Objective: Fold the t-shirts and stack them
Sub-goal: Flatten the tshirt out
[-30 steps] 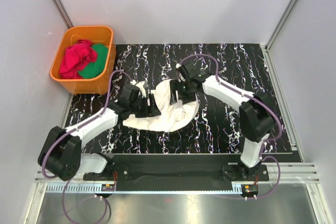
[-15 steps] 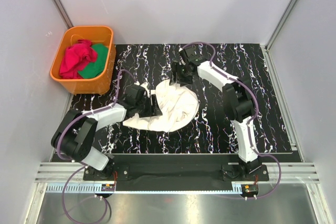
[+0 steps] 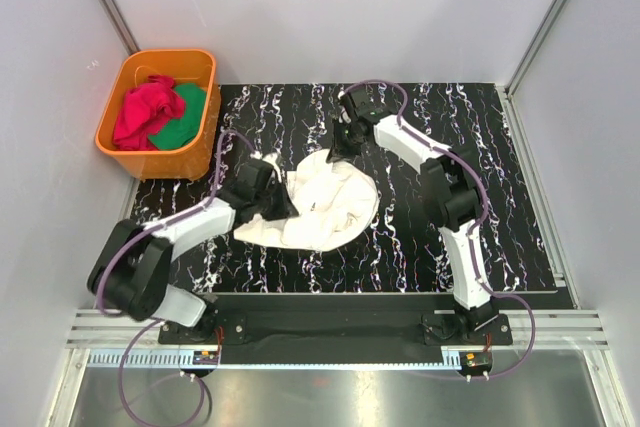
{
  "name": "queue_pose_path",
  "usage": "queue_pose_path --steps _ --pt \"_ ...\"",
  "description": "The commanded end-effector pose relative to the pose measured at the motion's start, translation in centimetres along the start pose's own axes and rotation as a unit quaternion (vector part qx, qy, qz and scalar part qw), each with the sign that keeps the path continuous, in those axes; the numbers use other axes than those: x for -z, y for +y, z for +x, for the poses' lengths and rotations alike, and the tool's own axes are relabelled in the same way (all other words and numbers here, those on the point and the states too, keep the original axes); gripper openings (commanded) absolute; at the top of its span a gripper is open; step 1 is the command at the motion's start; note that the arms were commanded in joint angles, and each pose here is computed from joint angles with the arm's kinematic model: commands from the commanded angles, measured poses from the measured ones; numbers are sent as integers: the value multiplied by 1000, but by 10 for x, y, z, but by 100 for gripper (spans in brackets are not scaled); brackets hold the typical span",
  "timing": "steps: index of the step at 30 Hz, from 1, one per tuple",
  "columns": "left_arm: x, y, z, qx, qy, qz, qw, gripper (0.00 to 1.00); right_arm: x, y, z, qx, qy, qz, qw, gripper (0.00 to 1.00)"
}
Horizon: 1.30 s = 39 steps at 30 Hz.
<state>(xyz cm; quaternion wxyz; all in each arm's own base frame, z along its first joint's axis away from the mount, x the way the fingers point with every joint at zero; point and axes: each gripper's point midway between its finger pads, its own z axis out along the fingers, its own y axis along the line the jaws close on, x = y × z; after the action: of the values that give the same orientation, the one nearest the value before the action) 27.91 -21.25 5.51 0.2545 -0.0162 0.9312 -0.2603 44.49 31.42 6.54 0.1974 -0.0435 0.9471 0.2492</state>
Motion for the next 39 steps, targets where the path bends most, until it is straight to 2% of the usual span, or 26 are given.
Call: queue_pose_path --steps 1,6,11,14,15,16,17,18,19,20,21,23,24,26,27,28,29,30,31,32,34,35,36,37,38,39 --pt "59 -31 -67 -40 -117 4 992 0 77 62 -61 32 -108 -67 991 0" --pt "151 -55 -113 -74 -230 -2 970 0 147 103 -92 45 -185 -114 975 0" --pt "240 -65 -134 -107 -313 -17 943 0 197 174 -117 83 -247 -227 938 0" --pt "324 -81 -148 -134 -391 -14 910 0 246 235 -136 107 -299 -308 897 0" --pt "346 -78 -148 -145 -410 -25 900 0 288 261 -147 125 -343 -346 864 0" --pt "396 -88 -152 -146 -460 -9 876 0 306 277 -148 126 -355 -372 848 0" --pt "419 -90 -149 -150 -479 -7 865 0 320 289 -150 129 -368 -391 833 0" --pt "442 -94 -147 -160 -499 0 852 0 359 311 -150 146 -405 -430 794 0" --pt "493 -102 -143 -176 -544 16 820 0 377 320 -150 136 -414 -453 778 0" --pt "511 -105 -138 -186 -557 21 809 0 388 327 -151 135 -425 -472 760 0" --pt "535 -110 -132 -205 -576 31 791 0 424 338 -149 144 -452 -501 724 0" --pt "577 -120 -121 -218 -611 58 759 0 428 346 -148 135 -447 -526 711 0" --pt "581 -128 -119 -230 -611 76 754 0 440 347 -148 135 -453 -531 703 0" --pt "568 -143 -126 -242 -592 99 762 0 438 339 -154 130 -457 -519 711 0" --pt "554 -159 -123 -261 -568 138 768 0 409 329 -160 120 -442 -498 736 0" --pt "534 -168 -125 -265 -545 157 780 0 416 313 -169 112 -452 -483 742 0" --pt "496 -180 -136 -267 -512 179 796 0 404 298 -176 98 -446 -466 758 0" --pt "468 -197 -127 -268 -463 240 810 0 363 270 -185 71 -424 -434 792 0" --pt "443 -206 -128 -259 -436 269 819 0 364 254 -189 59 -423 -419 801 0" --pt "390 -213 -134 -220 -396 310 836 0 327 204 -202 27 -407 -367 836 0" --pt "342 -236 -119 -210 -334 380 837 0 310 154 -206 4 -400 -309 863 0" --pt "322 -248 -115 -209 -321 393 836 0 284 96 -210 -33 -376 -254 890 0" --pt "264 -253 -119 -215 -296 350 862 0 271 68 -209 -34 -363 -228 903 0" --pt "246 -285 -85 -243 -253 373 859 0 261 42 -205 -39 -348 -212 912 0" --pt "215 -297 -72 -258 -218 366 867 0 244 -14 -200 -75 -329 -166 926 0" --pt "172 -315 -59 -259 -169 361 879 0 239 -44 -196 -85 -321 -139 933 1"
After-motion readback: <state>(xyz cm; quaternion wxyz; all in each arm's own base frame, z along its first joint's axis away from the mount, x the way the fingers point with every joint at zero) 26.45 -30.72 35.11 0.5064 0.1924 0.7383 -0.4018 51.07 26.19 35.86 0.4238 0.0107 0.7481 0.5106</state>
